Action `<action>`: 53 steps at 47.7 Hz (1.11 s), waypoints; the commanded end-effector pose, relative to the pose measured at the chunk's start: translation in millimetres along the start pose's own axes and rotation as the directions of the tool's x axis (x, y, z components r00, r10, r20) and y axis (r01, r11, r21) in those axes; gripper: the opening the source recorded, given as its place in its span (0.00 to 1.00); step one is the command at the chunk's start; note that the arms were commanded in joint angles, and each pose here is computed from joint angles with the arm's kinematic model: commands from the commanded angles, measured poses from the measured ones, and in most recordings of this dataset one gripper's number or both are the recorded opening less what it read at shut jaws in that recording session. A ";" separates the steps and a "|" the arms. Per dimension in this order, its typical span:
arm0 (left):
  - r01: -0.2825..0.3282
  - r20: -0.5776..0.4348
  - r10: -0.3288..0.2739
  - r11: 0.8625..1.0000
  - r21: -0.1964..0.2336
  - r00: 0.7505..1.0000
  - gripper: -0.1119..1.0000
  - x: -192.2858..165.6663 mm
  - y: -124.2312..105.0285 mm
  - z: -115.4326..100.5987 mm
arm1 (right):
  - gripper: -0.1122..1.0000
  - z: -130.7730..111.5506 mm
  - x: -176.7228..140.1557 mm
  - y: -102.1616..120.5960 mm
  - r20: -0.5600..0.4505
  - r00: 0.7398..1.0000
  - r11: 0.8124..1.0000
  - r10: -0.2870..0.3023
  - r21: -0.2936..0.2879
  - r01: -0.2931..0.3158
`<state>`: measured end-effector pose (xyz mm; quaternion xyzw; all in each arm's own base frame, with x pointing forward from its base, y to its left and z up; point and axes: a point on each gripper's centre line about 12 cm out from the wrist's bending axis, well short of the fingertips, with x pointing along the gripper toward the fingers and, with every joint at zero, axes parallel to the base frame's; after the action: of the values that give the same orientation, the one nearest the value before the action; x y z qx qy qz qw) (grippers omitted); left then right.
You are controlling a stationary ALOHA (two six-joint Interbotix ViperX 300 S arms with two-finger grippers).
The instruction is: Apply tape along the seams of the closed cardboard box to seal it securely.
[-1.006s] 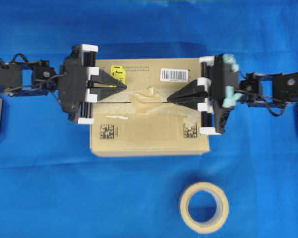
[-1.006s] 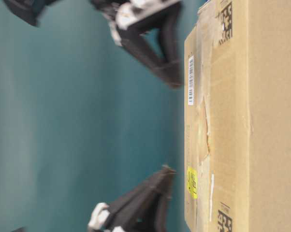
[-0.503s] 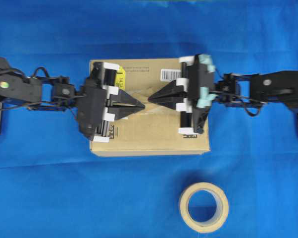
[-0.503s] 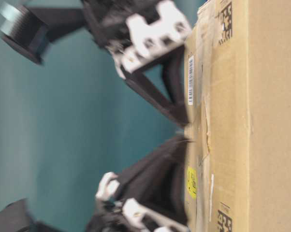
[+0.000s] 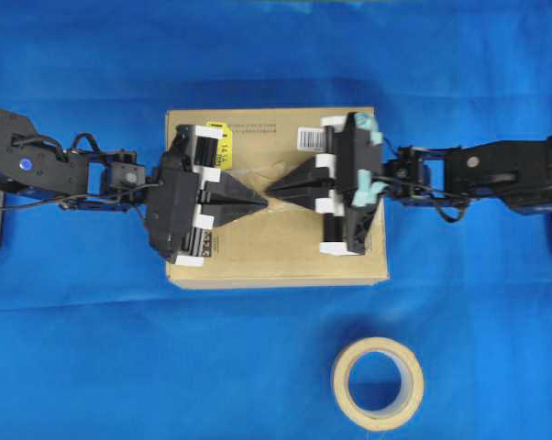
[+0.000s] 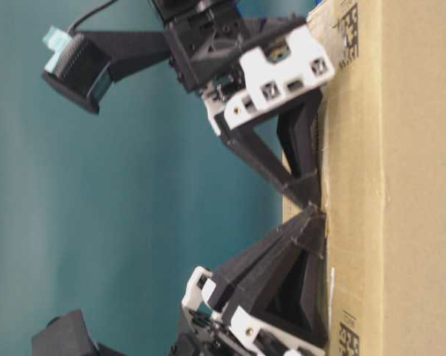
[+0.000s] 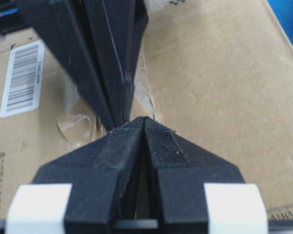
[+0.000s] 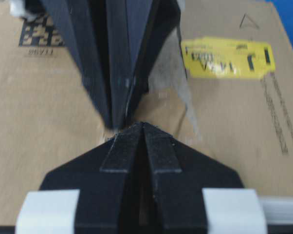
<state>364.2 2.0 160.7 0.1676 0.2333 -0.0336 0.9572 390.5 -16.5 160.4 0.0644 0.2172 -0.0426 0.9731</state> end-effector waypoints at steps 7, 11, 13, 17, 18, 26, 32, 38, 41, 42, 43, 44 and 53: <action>-0.005 0.018 0.005 1.000 -0.016 1.000 0.10 -17.2 0.4 0.9 | 0.10 -4.1 -25.8 -1.2 0.017 1.000 0.999 -0.008 0.036 0.008; -0.009 0.034 0.010 1.000 -0.018 0.999 0.10 -25.8 0.8 3.1 | 0.10 -4.6 -36.0 -1.8 0.026 1.000 0.999 -0.009 0.040 0.008; -0.013 0.047 0.014 1.000 -0.020 0.999 0.10 -30.3 1.9 6.0 | 0.10 -1.7 -40.5 -1.5 0.038 0.999 0.999 -0.007 0.041 0.006; -0.026 0.085 0.028 0.999 -0.023 0.996 0.10 -40.4 5.8 16.5 | 0.10 10.7 -53.0 -0.6 0.079 0.997 0.999 -0.003 0.040 0.000; -0.030 0.096 0.032 0.999 -0.024 0.995 0.10 -43.8 6.9 19.6 | 0.10 14.5 -56.2 -0.1 0.090 0.996 0.999 0.000 0.036 -0.003; -0.070 0.197 0.073 0.997 -0.022 0.978 0.10 -75.3 18.7 45.8 | 0.10 49.6 -88.7 5.0 0.169 0.985 1.000 0.021 0.018 -0.024; -0.090 0.251 0.095 0.995 -0.033 0.963 0.10 -101.4 24.5 58.7 | 0.10 69.2 -121.2 8.6 0.201 0.979 0.999 0.038 -0.005 -0.038; -0.097 0.290 0.109 0.994 -0.055 0.951 0.10 -130.5 27.0 64.5 | 0.10 73.3 -151.3 9.1 0.217 0.975 0.999 0.047 -0.007 -0.046; -0.094 0.302 0.114 0.992 -0.079 0.947 0.10 -146.0 26.4 61.9 | 0.10 72.3 -167.8 8.9 0.227 0.973 0.999 0.051 -0.008 -0.051; -0.095 0.305 0.114 0.992 -0.079 0.946 0.10 -150.6 25.9 60.7 | 0.10 71.4 -173.3 8.4 0.227 0.973 0.999 0.051 -0.007 -0.051; -0.093 0.303 0.114 0.992 -0.081 0.946 0.10 -154.5 25.2 58.8 | 0.10 70.7 -179.3 8.3 0.230 0.972 0.999 0.053 -0.008 -0.053; -0.093 0.305 0.113 0.992 -0.081 0.946 0.10 -159.2 24.6 57.3 | 0.10 70.4 -188.4 8.3 0.232 0.971 0.998 0.056 -0.010 -0.055; -0.062 0.315 0.112 0.984 -0.164 0.943 0.10 -200.9 19.5 44.6 | 0.10 51.9 -236.4 6.2 0.203 0.977 0.998 0.065 -0.037 -0.059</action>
<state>219.9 2.5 287.8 0.1072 0.0799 -0.0026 0.9910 214.9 -5.7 304.5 0.0569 0.1161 -0.0172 0.9915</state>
